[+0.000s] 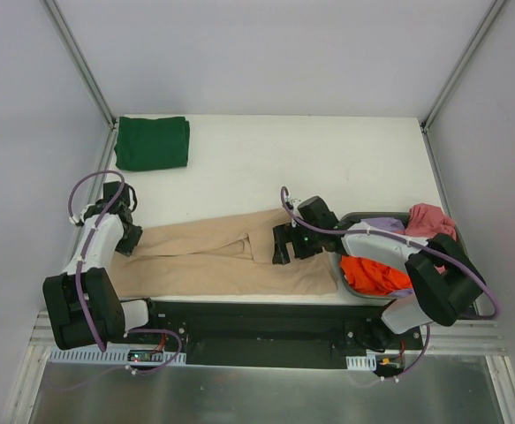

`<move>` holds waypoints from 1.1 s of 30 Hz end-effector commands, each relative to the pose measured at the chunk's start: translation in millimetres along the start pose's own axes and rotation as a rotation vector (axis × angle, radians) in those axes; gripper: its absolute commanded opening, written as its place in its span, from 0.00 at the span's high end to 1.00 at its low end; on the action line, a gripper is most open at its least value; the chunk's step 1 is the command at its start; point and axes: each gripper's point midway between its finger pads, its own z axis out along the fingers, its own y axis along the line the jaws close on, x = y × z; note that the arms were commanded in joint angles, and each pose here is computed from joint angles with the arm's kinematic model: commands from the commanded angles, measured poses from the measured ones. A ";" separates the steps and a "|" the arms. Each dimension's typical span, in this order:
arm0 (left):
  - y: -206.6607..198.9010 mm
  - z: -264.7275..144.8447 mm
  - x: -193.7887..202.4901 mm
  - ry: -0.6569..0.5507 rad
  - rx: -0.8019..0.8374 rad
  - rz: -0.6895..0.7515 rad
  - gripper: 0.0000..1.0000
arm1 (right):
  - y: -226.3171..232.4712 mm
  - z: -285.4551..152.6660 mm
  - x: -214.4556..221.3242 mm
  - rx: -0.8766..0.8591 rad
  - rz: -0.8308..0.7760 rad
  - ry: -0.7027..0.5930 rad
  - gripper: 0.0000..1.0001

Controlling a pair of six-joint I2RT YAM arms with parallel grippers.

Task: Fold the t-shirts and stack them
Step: Fold the other side of the tshirt into a rectangle

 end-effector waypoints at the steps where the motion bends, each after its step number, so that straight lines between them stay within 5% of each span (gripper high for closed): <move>1: 11.3 -0.4 2.8 0.009 -0.037 0.022 0.71 | -29.6 5.6 30.5 0.110 0.031 0.113 0.04; 4: 18.0 -2.1 1.8 -0.013 -0.043 0.014 0.98 | -30.1 6.9 32.5 0.105 0.033 0.124 0.04; 5: 17.4 -3.6 0.9 -0.019 -0.036 0.012 1.00 | -30.5 7.2 33.0 0.103 0.036 0.127 0.04; 24: -65.3 -43.1 -49.0 -0.135 0.306 0.086 1.00 | -32.8 12.4 38.2 0.094 0.056 0.161 0.04; 33: -123.3 -69.5 -99.1 -0.321 0.503 0.135 1.00 | -30.4 14.7 38.0 0.080 0.058 0.171 0.04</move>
